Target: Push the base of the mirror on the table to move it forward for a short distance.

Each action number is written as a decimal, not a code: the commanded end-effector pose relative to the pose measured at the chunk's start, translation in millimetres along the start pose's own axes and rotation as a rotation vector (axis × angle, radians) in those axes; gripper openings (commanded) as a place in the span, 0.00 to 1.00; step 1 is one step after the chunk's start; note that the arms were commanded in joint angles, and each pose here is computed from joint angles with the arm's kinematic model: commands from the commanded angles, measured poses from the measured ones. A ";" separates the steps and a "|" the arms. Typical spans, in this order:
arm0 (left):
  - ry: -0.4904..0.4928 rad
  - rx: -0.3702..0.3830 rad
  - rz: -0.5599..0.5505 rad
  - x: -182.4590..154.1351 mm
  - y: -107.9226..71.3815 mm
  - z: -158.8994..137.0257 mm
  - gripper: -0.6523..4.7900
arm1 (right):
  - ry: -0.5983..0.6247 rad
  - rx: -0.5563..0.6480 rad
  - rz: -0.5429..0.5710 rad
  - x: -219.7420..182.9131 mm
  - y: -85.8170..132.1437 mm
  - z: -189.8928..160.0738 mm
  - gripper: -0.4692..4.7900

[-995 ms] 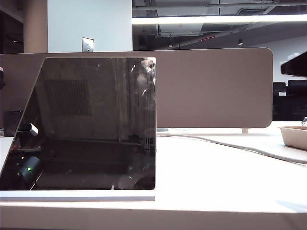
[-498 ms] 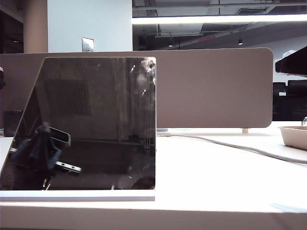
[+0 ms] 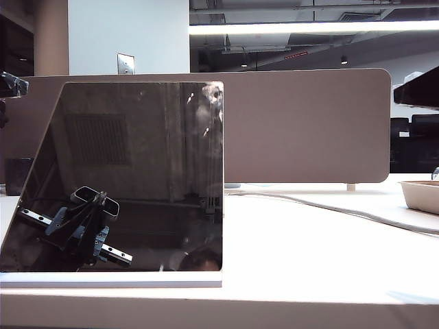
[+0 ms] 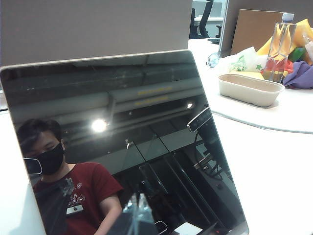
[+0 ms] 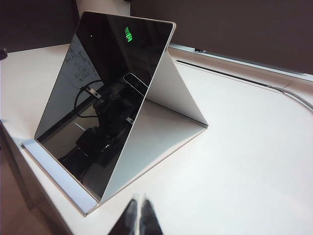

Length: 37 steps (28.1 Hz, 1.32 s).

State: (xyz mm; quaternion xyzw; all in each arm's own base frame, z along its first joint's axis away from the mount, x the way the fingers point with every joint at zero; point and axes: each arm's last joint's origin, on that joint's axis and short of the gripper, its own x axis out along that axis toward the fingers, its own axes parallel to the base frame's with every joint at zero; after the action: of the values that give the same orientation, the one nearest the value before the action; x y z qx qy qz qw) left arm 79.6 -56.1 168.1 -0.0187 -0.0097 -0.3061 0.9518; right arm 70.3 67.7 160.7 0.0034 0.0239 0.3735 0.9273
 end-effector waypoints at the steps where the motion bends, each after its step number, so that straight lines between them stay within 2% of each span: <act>1: -0.010 0.004 -0.002 0.0 -0.1 1.2 0.11 | -0.017 -0.002 -0.001 0.0 -0.1 1.9 0.13; 6: 0.003 0.004 -0.001 0.7 0.0 2.8 0.11 | -0.017 -0.002 -0.001 0.0 0.0 1.9 0.13; 8: 0.042 0.003 -0.001 3.8 -0.1 5.5 0.11 | -0.017 -0.002 -0.001 0.0 0.0 1.9 0.13; 10: 0.105 -0.040 0.002 10.1 -0.2 11.3 0.11 | -0.017 -0.002 -0.001 0.0 -0.1 1.9 0.13; 12: 0.199 -0.102 0.012 17.9 -0.3 15.8 0.11 | -0.017 -0.002 -0.001 0.0 0.0 1.9 0.13; 13: 0.295 -0.148 0.012 21.3 -0.7 17.5 0.11 | -0.017 -0.002 -0.001 0.0 0.0 1.9 0.13; 14: 0.347 -0.175 0.008 22.2 -1.2 18.3 0.11 | -0.017 -0.002 -0.001 0.0 0.0 1.9 0.13; 19: 0.591 -0.292 -0.101 14.6 -6.0 22.1 0.11 | -0.017 -0.002 -0.001 0.0 -0.1 1.9 0.13; 20: 0.619 -0.309 -0.093 13.0 -6.0 21.8 0.11 | -0.017 -0.002 -0.001 0.0 0.0 1.9 0.13; 21: 0.688 -0.344 -0.071 9.3 -6.0 19.6 0.11 | -0.017 -0.002 -0.001 0.0 -0.1 1.9 0.13; 27: 0.902 -0.395 0.003 16.5 -5.0 1.2 0.11 | -0.017 -0.002 -0.001 0.0 -0.1 1.9 0.13; 31: 0.903 -0.430 0.041 30.6 -4.1 -3.5 0.11 | -0.017 -0.002 -0.001 0.0 -0.1 1.9 0.13; 34: 0.890 -0.465 0.024 36.7 -4.8 -4.1 0.11 | -0.017 -0.002 -0.001 0.0 -0.1 1.9 0.13; 37: 0.850 -0.470 -0.012 44.4 -5.5 -3.0 0.11 | -0.017 -0.002 -0.001 0.0 -0.1 1.9 0.13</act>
State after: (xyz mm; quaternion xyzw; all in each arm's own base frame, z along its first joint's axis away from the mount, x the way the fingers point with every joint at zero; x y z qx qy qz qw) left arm 109.1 -83.4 163.4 -0.0977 0.4653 -0.2719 0.8366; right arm 70.3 67.7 160.7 0.0034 0.0239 0.3735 0.9273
